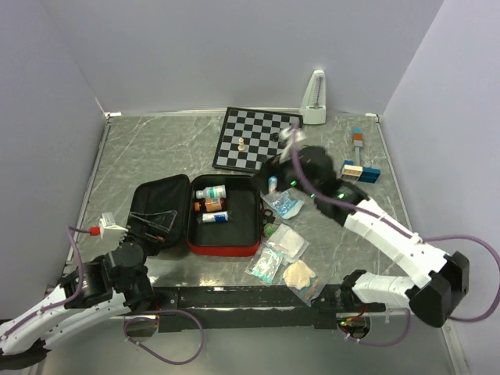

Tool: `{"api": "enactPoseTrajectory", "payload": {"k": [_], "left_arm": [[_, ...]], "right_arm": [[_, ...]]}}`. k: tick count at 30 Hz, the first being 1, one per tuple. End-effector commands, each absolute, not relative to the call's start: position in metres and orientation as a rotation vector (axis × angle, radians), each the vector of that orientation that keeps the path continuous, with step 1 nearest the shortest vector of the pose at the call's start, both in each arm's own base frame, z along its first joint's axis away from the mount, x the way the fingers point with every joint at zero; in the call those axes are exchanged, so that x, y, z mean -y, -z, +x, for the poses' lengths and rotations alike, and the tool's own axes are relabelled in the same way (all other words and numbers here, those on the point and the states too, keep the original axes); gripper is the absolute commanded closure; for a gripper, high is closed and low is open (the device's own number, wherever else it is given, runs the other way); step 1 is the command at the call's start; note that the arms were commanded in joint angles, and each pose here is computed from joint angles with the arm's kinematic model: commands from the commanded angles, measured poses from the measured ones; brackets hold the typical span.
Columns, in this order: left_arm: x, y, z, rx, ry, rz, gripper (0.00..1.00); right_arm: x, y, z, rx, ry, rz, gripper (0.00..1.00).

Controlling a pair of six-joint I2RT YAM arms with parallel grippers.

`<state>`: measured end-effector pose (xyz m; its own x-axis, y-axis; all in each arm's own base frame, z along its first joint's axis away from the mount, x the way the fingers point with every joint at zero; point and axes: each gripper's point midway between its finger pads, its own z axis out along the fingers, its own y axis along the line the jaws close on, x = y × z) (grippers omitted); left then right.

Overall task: Organize the medicine kit
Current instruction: Place the pill bottle in the medicine box, then pick up the medical item at the center of the board.

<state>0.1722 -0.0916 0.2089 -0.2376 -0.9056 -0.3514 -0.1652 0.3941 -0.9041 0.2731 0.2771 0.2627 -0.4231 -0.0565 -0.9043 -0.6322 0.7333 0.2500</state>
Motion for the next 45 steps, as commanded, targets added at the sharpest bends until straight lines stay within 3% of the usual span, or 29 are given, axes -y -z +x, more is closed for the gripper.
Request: {"api": "enactPoseTrajectory", "payload": {"k": [1,7,9,12,20,35,45], "left_arm": [[0.099,-0.21,0.175,-1.662,0.969,-0.94,0.04],[0.104,-0.202,0.176,-1.697,0.93,-0.925,0.04],[0.106,-0.202,0.177,-1.702,0.933,-0.917,0.04],[0.114,-0.201,0.177,-1.721,0.945,-0.893,0.04],[0.143,-0.188,0.181,-1.786,0.97,-0.849,0.04],[0.158,-0.187,0.182,-1.815,0.99,-0.821,0.03],[0.153,-0.182,0.181,-1.821,0.97,-0.843,0.04]], "right_arm": [[-0.202,-0.182,0.291,-2.287,-0.572,-0.123,0.13],[-0.153,-0.133,0.282,-2.312,-0.497,0.177,0.21],[-0.145,-0.119,0.277,-2.336,-0.541,0.249,0.28],[-0.146,-0.107,0.266,-2.38,-0.566,0.241,0.31],[-0.142,-0.064,0.243,-2.506,-0.558,0.306,0.28],[-0.16,-0.031,0.219,-2.621,-0.621,0.185,0.43],[-0.158,-0.027,0.218,-2.622,-0.6,0.202,0.68]]}}
